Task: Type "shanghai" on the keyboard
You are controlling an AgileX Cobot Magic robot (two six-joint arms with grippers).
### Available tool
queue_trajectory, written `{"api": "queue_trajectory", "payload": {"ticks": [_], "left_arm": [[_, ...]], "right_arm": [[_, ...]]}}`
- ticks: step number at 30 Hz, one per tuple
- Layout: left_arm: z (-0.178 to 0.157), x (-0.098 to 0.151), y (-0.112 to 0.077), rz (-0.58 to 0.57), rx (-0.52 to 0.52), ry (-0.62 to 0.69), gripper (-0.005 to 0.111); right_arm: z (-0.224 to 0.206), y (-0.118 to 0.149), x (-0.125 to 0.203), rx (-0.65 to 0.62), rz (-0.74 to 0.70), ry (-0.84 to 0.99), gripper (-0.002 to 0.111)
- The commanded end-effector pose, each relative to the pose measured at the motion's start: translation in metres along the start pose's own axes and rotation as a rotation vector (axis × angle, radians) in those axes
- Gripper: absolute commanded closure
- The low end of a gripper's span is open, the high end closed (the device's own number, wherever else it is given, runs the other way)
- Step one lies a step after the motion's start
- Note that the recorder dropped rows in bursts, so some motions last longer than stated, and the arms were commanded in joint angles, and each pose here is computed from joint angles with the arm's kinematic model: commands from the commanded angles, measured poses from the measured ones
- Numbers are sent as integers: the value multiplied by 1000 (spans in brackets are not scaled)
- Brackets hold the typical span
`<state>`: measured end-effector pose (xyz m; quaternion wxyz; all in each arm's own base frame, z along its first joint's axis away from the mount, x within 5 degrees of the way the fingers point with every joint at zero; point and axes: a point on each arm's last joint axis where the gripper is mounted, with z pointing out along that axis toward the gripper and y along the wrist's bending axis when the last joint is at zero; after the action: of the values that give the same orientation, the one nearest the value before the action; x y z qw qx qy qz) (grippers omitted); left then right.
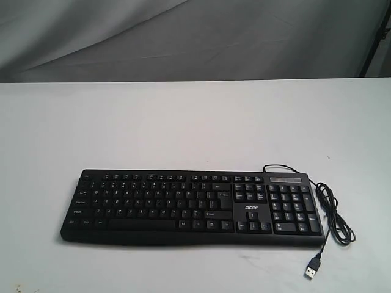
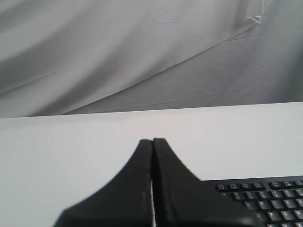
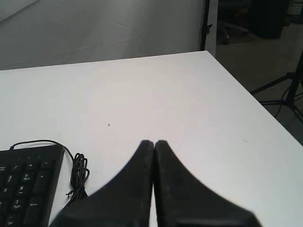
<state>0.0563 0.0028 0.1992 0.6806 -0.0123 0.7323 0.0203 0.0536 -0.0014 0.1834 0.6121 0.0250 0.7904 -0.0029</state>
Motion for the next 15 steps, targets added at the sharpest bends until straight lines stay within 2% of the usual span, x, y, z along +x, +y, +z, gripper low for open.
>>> {"api": "queue_trajectory", "payload": {"ticks": [1, 4, 11, 12, 13, 14, 15], "left_arm": [[0, 0, 0, -2, 7, -7, 107], [0, 0, 0, -2, 7, -7, 107], [0, 0, 0, -2, 7, -7, 107], [0, 0, 0, -2, 7, -7, 107], [0, 0, 0, -2, 7, -7, 107], [0, 0, 0, -2, 7, -7, 107], [0, 0, 0, -2, 7, -7, 107]], "right_arm": [[-1, -2, -15, 26, -68, -180, 108], [-13, -1, -46, 19, -28, -546, 108], [-33, 0, -69, 13, -16, -879, 108], [-39, 0, -74, -33, 69, -967, 108], [-47, 2, -79, -181, 267, -1056, 108], [-51, 3, -81, -268, 376, -1098, 108], [-54, 3, -84, -281, 382, -1116, 108]]}}
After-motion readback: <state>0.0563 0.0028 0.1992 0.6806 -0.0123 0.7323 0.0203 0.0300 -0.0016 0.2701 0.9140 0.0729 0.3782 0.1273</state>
